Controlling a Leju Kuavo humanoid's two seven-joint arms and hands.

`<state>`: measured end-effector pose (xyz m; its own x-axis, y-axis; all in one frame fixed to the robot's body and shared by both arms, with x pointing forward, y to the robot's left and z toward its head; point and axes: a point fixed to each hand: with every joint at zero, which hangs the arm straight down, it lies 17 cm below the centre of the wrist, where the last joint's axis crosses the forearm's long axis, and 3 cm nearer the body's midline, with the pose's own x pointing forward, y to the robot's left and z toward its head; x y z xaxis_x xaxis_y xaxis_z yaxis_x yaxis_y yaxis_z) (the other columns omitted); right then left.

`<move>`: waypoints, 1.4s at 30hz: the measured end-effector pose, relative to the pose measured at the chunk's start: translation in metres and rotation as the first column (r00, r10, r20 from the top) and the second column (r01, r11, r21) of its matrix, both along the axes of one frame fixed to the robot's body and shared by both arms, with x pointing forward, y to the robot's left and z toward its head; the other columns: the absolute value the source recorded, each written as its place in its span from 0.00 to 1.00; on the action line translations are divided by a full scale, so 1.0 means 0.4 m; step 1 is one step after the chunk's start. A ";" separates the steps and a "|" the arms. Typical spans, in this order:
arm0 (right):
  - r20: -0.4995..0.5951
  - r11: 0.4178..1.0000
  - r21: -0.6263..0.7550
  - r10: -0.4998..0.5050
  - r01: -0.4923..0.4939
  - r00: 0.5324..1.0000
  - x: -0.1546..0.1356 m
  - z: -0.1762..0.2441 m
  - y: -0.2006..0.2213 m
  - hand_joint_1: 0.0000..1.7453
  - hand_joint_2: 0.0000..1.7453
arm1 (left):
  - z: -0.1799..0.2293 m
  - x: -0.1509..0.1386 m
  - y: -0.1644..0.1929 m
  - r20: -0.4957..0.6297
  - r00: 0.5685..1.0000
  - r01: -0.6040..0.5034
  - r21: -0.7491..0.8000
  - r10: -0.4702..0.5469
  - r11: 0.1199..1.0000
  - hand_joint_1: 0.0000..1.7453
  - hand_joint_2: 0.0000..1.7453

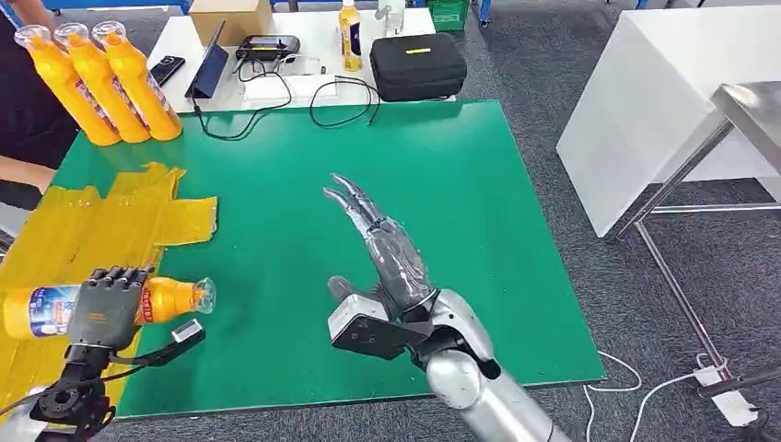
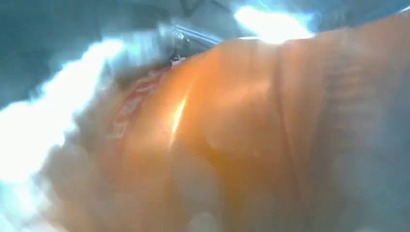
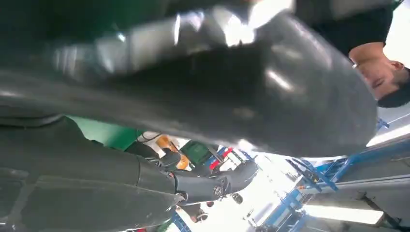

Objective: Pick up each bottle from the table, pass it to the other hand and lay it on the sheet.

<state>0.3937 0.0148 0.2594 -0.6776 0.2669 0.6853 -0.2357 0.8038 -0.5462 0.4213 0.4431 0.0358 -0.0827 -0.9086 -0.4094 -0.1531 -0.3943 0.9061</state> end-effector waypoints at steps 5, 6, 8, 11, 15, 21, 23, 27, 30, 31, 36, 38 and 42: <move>-0.006 1.000 -0.012 0.005 -0.005 1.000 0.000 -0.013 -0.001 0.00 0.00 | -0.069 -0.020 0.059 -0.092 0.995 -0.020 0.055 0.025 0.998 1.00 1.00; -0.006 1.000 -0.013 0.007 -0.007 1.000 -0.001 -0.014 0.000 0.00 0.00 | -0.076 -0.022 0.064 -0.100 0.995 -0.020 0.059 0.026 0.998 1.00 1.00; -0.007 1.000 -0.015 0.009 -0.009 1.000 -0.001 -0.017 0.000 0.00 0.00 | -0.083 -0.021 0.068 -0.114 0.993 -0.011 0.062 0.018 0.998 0.00 1.00; -0.008 1.000 -0.020 0.010 -0.010 1.000 0.000 -0.021 -0.001 0.00 0.00 | -0.095 -0.023 0.073 -0.139 0.990 0.007 0.057 0.001 0.998 0.00 0.00; -0.010 1.000 -0.022 0.011 -0.011 1.000 0.000 -0.025 0.000 0.00 0.00 | -0.105 -0.025 0.084 -0.161 0.987 0.014 0.057 -0.005 0.998 0.00 0.00; -0.012 1.000 -0.025 0.013 -0.013 1.000 0.000 -0.029 0.002 0.00 0.00 | -0.101 -0.027 0.111 -0.166 0.986 0.001 0.061 0.009 0.998 0.00 0.00; -0.013 1.000 -0.027 0.015 -0.015 1.000 -0.002 -0.031 0.004 0.00 0.00 | -0.099 -0.027 0.117 -0.163 0.987 -0.007 0.059 0.016 0.998 0.00 0.00; -0.015 0.999 -0.030 0.018 -0.019 1.000 -0.004 -0.035 0.007 0.00 0.00 | -0.095 -0.029 0.125 -0.155 0.987 -0.023 0.056 0.031 0.998 0.00 0.00; -0.019 0.999 -0.032 0.020 -0.021 1.000 -0.004 -0.038 0.009 0.00 0.00 | -0.079 -0.032 0.115 -0.125 0.992 -0.027 0.049 0.033 0.998 0.00 0.00; -0.021 0.999 -0.031 0.021 -0.021 1.000 -0.004 -0.040 0.009 0.00 0.00 | -0.071 -0.033 0.102 -0.113 0.993 -0.015 0.040 0.019 0.999 0.00 0.00; -0.030 0.999 -0.032 0.025 -0.026 0.999 -0.005 -0.047 0.013 0.00 0.00 | 0.097 -0.009 0.011 0.092 0.994 0.072 -0.097 -0.064 0.993 0.00 0.00; -0.033 0.999 -0.033 0.027 -0.028 0.999 -0.007 -0.050 0.014 0.00 0.00 | 0.168 -0.008 0.017 0.180 0.983 0.068 -0.145 -0.042 0.987 0.00 0.00; -0.030 0.999 -0.025 0.028 -0.029 0.999 -0.012 -0.046 0.024 0.00 0.00 | 0.333 -0.062 0.079 0.458 0.883 0.142 -0.478 0.108 0.867 0.00 0.00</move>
